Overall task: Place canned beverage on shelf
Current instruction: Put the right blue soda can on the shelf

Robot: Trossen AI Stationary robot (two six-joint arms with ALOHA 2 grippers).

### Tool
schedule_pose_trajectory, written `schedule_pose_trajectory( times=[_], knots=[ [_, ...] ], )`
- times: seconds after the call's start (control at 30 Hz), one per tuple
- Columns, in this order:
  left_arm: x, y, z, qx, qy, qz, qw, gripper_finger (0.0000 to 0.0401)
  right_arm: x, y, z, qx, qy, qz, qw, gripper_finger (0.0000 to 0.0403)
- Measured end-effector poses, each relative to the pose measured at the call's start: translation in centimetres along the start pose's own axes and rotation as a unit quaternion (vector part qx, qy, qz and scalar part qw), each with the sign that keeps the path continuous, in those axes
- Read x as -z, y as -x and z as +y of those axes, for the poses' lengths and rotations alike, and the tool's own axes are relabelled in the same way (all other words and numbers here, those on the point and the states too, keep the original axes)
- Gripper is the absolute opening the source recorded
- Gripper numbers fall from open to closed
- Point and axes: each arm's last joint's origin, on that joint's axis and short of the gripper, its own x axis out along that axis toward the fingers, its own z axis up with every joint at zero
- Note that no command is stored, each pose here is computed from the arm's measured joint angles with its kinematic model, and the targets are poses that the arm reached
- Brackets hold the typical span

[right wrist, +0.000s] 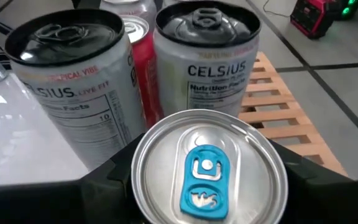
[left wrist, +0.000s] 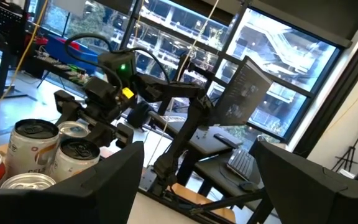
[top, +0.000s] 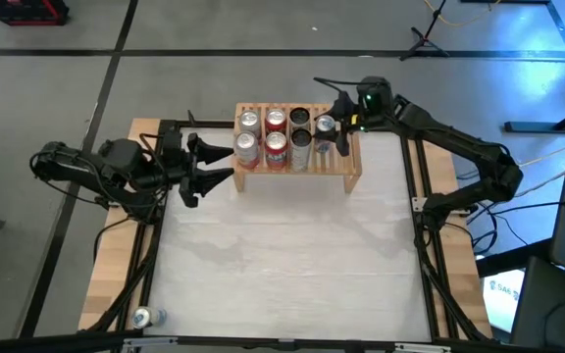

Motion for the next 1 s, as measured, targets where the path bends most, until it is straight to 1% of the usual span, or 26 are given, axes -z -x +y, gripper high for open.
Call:
schedule_pose_trajectory(
  times=[0.27, 0.33, 0.53, 0.8, 0.93, 1.0],
  knots=[
    [0.00, 0.00, 0.00, 0.000, 0.000, 0.000, 1.000, 0.0305, -0.21, -0.14, -0.14, 0.007, 0.015, -0.010, 1.000, 0.0215],
    [0.00, 0.00, 0.00, 0.000, 0.000, 0.000, 1.000, 0.0305, -0.02, -0.47, -0.28, 0.006, 0.011, -0.005, 1.000, 0.0221],
    [0.00, 0.00, -0.01, 0.001, 0.001, 0.000, 1.000, 0.0305, 0.12, -0.75, -0.40, 0.005, 0.010, -0.003, 1.000, 0.0222],
    [0.00, 0.00, -0.01, 0.001, 0.001, 0.000, 1.000, 0.0305, 0.02, -0.75, -0.48, 0.015, 0.006, -0.006, 1.000, 0.0273],
    [0.00, 0.00, -0.01, 0.001, 0.001, 0.000, 1.000, 0.0305, -0.08, -0.69, -0.47, 0.015, 0.006, -0.007, 1.000, 0.0287],
    [0.00, 0.00, -0.01, 0.001, 0.001, 0.000, 1.000, 0.0305, -0.57, -0.48, -0.49, 0.016, 0.008, -0.011, 1.000, 0.0290]
  ],
)
